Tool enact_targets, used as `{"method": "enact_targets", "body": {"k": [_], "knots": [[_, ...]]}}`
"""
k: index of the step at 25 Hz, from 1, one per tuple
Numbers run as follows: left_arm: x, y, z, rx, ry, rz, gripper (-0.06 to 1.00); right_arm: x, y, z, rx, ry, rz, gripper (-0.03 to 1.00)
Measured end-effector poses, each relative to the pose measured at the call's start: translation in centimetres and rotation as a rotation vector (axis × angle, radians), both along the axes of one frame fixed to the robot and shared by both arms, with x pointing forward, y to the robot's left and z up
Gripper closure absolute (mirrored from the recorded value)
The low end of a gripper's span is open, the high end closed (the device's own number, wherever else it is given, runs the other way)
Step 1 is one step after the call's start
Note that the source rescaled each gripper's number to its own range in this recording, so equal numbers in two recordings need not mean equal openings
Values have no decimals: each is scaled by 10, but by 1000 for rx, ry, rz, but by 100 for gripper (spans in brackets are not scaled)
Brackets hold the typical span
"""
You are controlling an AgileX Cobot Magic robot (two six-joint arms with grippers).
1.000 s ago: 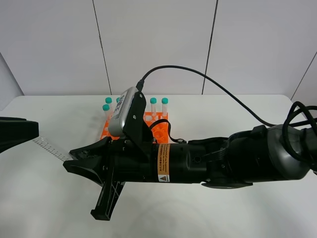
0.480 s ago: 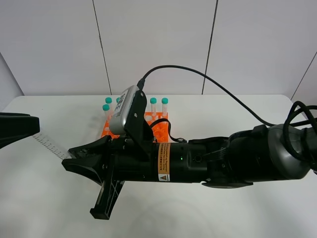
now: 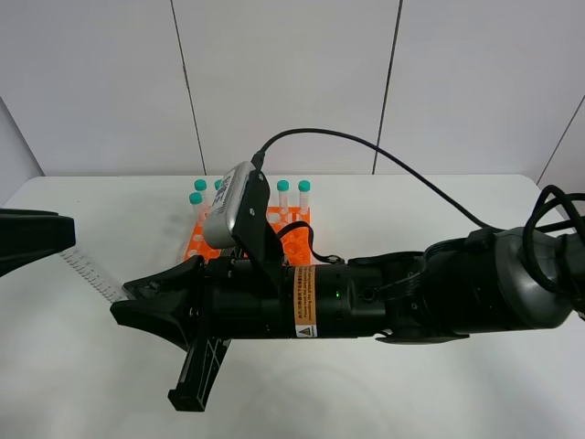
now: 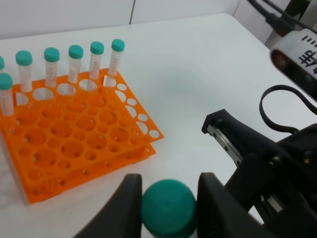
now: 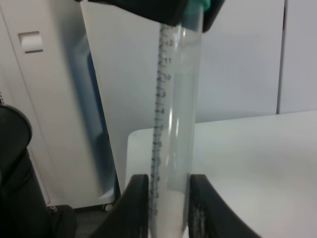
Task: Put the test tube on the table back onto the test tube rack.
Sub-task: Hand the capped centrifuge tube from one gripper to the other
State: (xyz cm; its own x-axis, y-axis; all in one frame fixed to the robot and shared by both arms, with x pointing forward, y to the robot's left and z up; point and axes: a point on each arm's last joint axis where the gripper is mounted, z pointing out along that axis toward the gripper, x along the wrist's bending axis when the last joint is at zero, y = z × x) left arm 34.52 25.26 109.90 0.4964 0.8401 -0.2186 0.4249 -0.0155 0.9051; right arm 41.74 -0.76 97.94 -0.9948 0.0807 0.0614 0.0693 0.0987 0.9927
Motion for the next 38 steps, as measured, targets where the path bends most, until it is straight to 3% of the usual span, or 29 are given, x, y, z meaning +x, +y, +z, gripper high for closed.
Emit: {"method": "enact_targets", "body": {"k": [12, 13, 17, 20, 25, 34, 38], "knots": [[1, -1, 2, -38, -7, 7, 48, -1, 0, 3, 32, 5, 21, 97], [1, -1, 2, -41, -9, 10, 48, -1, 0, 3, 35, 5, 22, 95], [1, -1, 3, -65, -11, 12, 48, -6, 0, 4, 49, -17, 75, 67], [6, -2, 1, -81, 16, 10, 48, -8, 0, 4, 47, -27, 94, 59], [14, -2, -1, -44, -4, -12, 48, -5, 0, -1, -15, -44, 65, 58], [17, -1, 5, -60, -54, 8, 48, -1, -1, -7, -90, -99, 19, 58], [17, -1, 5, -60, -54, 8, 48, 5, -3, -14, -173, -148, -40, 58]]}}
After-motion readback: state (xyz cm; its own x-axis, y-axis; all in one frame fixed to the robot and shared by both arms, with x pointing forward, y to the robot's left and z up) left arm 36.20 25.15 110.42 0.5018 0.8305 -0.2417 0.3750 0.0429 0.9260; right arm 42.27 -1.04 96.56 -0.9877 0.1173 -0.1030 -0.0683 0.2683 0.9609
